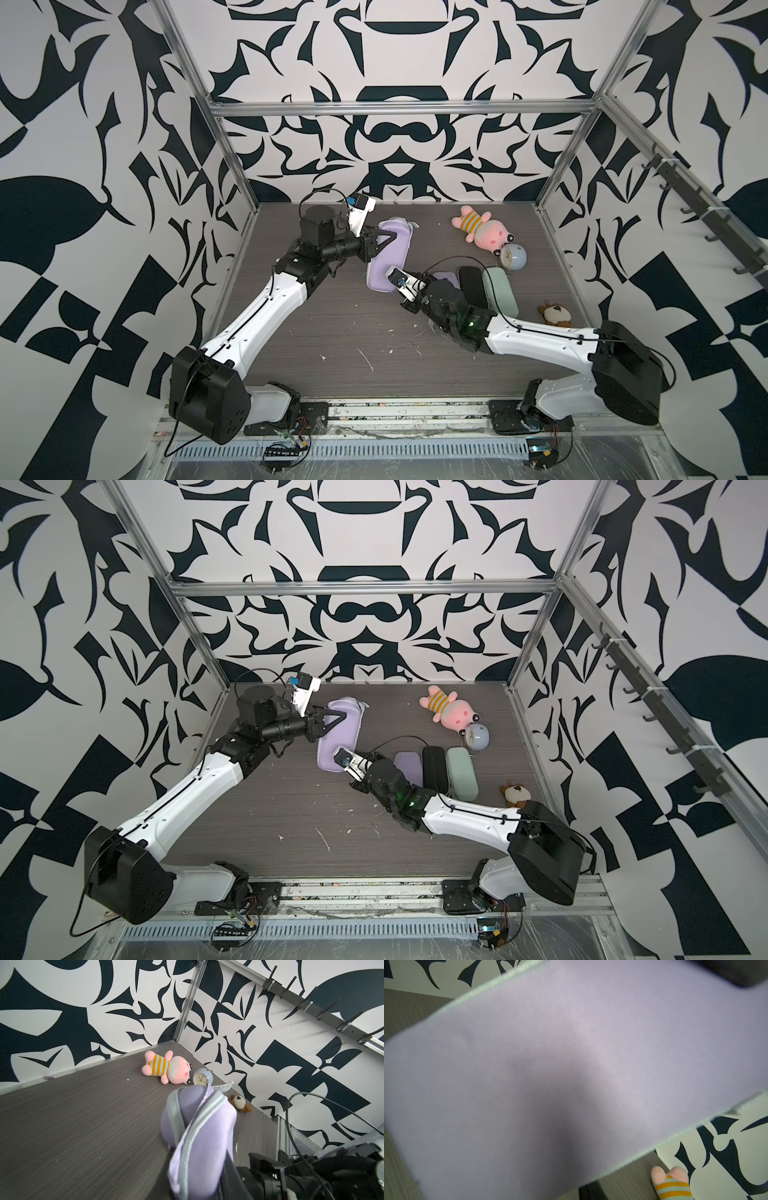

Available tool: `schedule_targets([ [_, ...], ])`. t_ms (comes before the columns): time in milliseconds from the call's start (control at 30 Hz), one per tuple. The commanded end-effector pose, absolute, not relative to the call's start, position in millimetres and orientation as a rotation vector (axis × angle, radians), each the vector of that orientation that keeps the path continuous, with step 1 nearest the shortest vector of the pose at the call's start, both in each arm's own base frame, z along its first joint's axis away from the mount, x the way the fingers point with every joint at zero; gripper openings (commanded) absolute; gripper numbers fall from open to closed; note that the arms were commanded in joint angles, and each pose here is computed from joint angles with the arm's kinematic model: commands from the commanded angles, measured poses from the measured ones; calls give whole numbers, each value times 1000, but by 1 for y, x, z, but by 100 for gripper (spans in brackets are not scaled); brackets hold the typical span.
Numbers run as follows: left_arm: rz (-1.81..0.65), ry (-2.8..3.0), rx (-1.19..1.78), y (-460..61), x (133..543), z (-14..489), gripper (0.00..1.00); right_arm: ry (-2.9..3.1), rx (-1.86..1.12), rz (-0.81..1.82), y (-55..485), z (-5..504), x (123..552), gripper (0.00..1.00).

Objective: Put umbrellas into zippered umbrella sleeves
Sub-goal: Zip the zipper on the umbrella sleeve.

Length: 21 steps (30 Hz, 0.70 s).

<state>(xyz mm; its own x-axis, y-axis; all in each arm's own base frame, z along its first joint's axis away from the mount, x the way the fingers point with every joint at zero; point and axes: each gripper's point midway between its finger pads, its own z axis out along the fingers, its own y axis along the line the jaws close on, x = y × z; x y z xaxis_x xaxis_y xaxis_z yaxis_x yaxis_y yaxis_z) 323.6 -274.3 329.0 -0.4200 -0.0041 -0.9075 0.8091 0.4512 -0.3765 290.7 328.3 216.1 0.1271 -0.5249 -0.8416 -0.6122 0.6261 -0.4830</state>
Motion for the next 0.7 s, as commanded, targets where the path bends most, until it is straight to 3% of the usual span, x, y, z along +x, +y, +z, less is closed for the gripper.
schedule_targets([
  [0,-1133,1715,702,-282,320,346,0,1402,-921,181,346,267,288,12],
  [100,-1103,1715,672,-279,325,348,0,1396,-978,201,351,258,279,0],
  [500,-914,1689,427,-239,379,366,0,1364,-1333,258,386,202,217,0],
  [667,-923,1673,302,-232,397,362,0,1420,-1196,498,413,224,210,0],
])
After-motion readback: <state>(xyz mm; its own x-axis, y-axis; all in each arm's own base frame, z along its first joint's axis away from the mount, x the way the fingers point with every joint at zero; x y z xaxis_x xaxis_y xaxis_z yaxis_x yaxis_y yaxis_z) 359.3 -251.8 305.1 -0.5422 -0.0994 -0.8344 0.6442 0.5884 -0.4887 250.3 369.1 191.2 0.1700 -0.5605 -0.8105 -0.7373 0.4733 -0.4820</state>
